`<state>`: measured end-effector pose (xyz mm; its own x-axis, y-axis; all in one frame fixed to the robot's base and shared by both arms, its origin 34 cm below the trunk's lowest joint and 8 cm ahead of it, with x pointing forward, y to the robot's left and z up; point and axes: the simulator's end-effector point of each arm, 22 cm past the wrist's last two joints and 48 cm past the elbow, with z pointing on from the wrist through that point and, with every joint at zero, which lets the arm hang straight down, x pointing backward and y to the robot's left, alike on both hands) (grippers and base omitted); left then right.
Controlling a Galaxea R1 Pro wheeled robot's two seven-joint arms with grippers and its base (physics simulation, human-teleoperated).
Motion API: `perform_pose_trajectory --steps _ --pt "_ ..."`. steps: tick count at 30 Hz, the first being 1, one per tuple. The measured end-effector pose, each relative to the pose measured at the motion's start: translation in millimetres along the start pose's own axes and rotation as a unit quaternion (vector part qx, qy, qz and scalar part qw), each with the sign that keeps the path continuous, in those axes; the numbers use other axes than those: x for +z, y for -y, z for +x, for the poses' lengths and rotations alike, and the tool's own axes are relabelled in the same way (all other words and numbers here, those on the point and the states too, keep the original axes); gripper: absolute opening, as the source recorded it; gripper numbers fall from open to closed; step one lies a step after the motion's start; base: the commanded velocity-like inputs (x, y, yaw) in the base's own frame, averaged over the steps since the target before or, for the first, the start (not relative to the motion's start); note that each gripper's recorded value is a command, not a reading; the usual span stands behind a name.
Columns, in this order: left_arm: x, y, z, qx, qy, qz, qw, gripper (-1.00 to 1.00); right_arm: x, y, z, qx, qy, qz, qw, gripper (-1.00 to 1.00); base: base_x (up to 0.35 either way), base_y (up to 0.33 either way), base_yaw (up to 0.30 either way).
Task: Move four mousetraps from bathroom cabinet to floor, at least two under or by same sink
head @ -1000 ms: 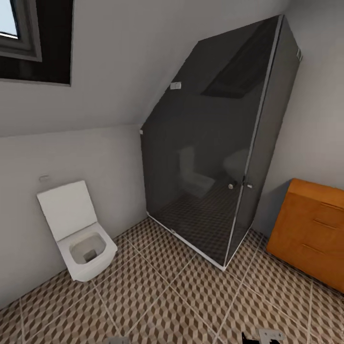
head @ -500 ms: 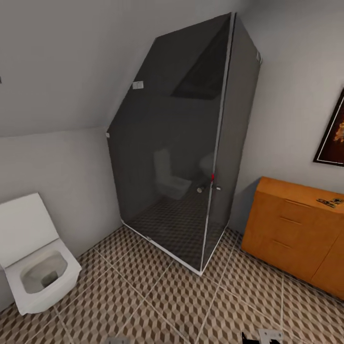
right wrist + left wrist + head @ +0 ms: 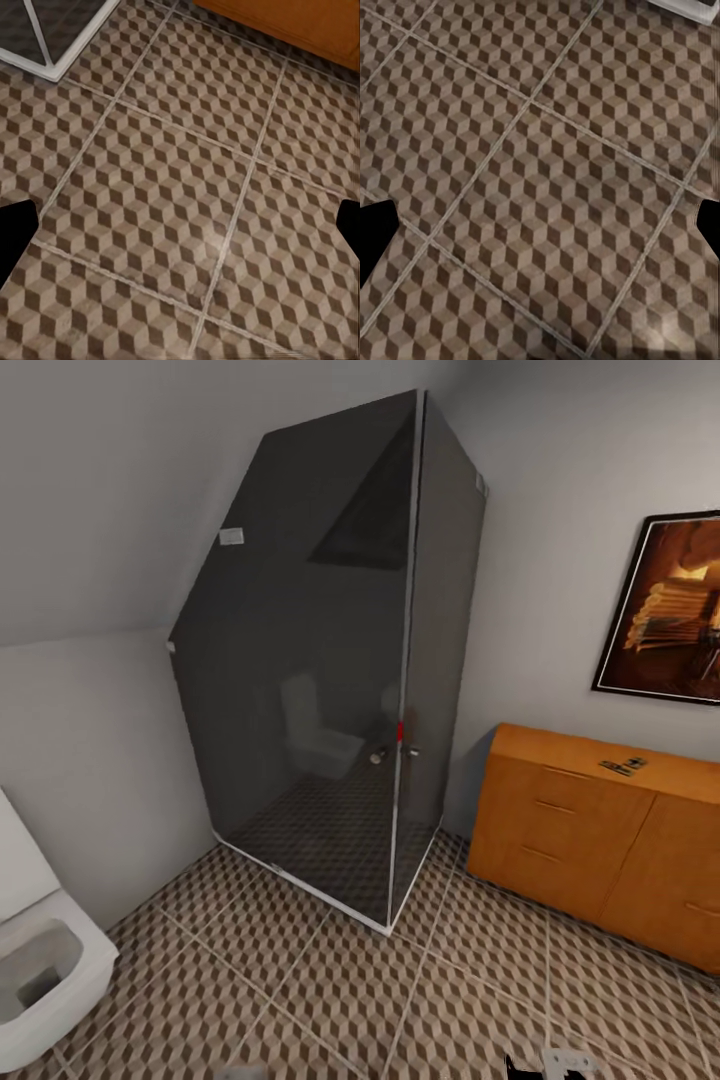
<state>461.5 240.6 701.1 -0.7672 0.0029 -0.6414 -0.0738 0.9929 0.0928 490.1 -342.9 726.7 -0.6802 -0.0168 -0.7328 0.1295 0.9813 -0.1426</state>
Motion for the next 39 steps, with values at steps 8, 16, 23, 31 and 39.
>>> perform_pose_trajectory --steps 8,16,23,31,39 --pt "0.1 -0.6 0.0 0.0 0.0 0.0 1.0 1.0 0.0 0.1 0.0 0.0 0.0 0.0 1.0 1.0 0.001 -0.001 -0.26" --pt "0.1 -1.0 0.0 0.0 0.0 -0.001 1.0 1.0 0.0 0.0 0.0 0.0 0.0 0.0 1.0 1.0 0.0 0.0 -0.26" --pt "0.1 -1.1 0.0 0.0 0.0 -0.001 1.0 1.0 0.0 0.1 0.0 0.0 0.0 0.0 1.0 1.0 0.0 0.0 -0.26" --pt "0.1 -1.0 0.1 0.0 0.0 -0.001 1.0 1.0 0.0 0.0 0.0 0.0 0.0 0.0 1.0 1.0 0.0 0.0 -0.26" --pt "-0.1 -0.3 0.7 0.0 -0.001 0.0 1.0 1.0 0.0 0.0 0.0 -0.001 0.0 0.0 1.0 1.0 0.0 0.0 -0.26"
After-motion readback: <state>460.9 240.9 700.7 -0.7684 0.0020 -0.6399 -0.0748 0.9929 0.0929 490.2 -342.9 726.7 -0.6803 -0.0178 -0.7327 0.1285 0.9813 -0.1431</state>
